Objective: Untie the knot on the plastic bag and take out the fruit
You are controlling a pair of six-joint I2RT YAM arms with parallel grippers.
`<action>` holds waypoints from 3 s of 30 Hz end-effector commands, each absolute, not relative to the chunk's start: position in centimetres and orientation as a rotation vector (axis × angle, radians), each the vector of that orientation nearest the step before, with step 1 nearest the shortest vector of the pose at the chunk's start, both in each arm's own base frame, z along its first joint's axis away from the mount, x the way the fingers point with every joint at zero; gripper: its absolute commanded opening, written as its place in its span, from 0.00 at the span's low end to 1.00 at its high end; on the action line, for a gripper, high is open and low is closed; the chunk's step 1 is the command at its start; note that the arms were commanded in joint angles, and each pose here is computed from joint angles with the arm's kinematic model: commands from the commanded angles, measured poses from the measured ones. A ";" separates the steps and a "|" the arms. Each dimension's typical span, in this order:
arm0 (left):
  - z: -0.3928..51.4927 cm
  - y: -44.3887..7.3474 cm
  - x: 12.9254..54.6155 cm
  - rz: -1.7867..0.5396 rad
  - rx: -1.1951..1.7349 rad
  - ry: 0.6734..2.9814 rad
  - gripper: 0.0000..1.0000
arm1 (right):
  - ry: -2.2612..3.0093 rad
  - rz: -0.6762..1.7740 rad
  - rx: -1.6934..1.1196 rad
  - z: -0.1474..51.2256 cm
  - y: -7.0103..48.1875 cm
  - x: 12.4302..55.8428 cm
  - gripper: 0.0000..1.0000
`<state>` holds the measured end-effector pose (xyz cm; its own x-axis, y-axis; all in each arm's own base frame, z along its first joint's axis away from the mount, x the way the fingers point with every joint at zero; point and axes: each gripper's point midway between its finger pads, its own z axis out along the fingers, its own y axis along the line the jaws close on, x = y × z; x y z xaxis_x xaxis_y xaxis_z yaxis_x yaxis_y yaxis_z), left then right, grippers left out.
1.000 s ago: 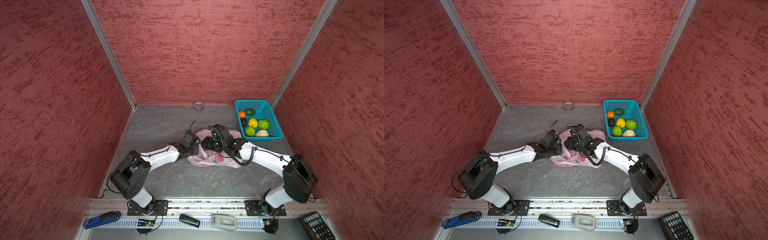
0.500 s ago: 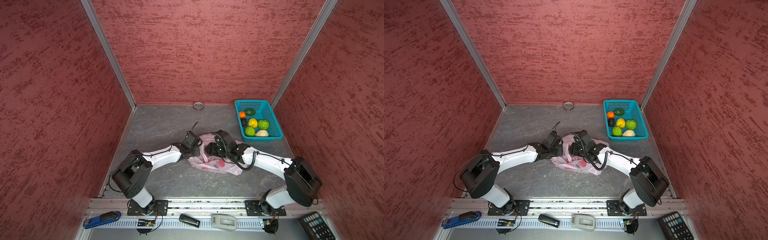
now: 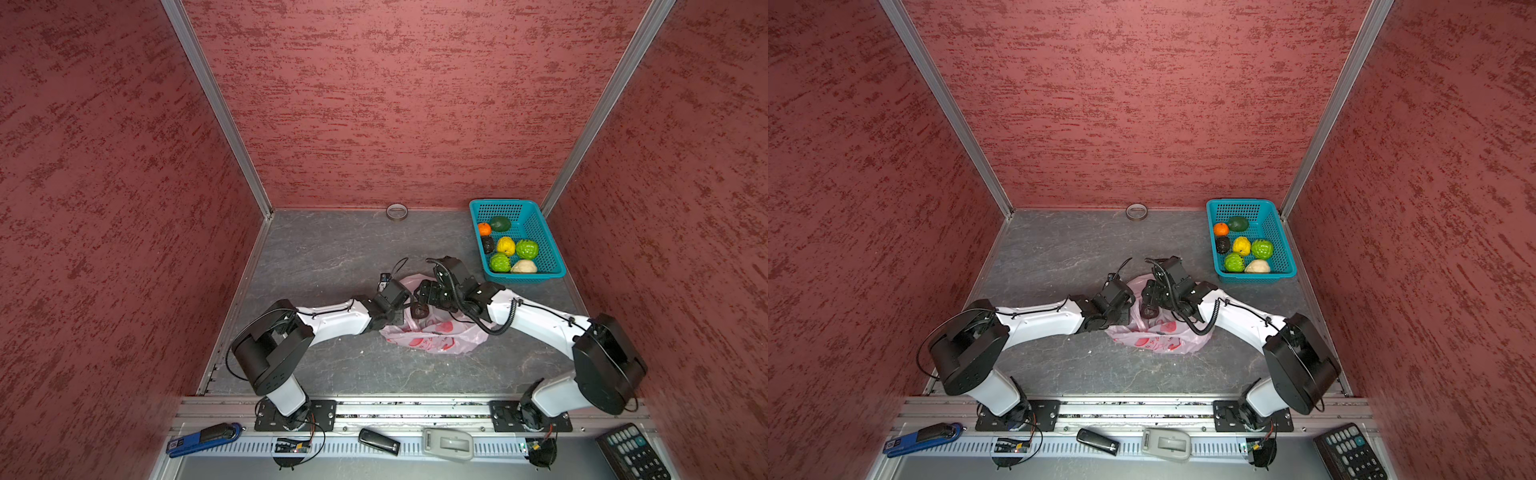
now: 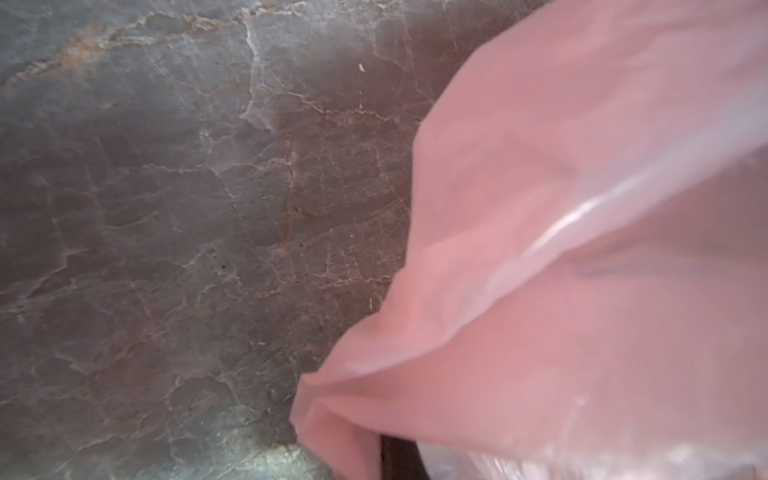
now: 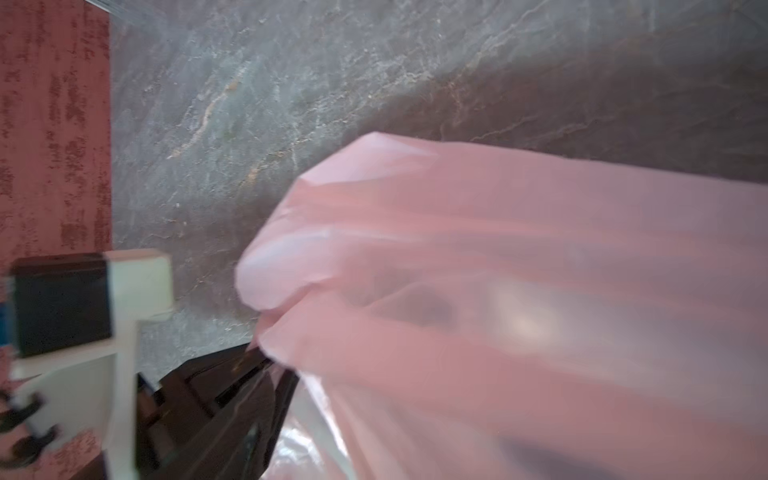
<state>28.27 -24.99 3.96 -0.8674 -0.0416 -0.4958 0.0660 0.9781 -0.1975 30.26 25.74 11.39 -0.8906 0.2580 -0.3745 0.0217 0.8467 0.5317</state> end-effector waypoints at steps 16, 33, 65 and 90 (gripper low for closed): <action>3.4 -25.0 28.9 -0.256 -0.017 2.584 0.00 | 2.733 0.768 0.233 9.0 27.7 29.6 0.73; 3.3 -24.9 28.6 -0.272 -0.020 2.583 0.00 | 2.765 0.727 0.277 5.9 28.9 31.2 0.71; 5.0 -23.3 29.5 -0.215 -0.034 2.566 0.00 | 2.457 1.012 0.257 22.1 27.1 29.6 0.48; 4.4 -22.6 30.0 -0.130 -0.009 2.627 0.00 | 2.153 1.086 0.415 27.5 20.5 38.6 0.48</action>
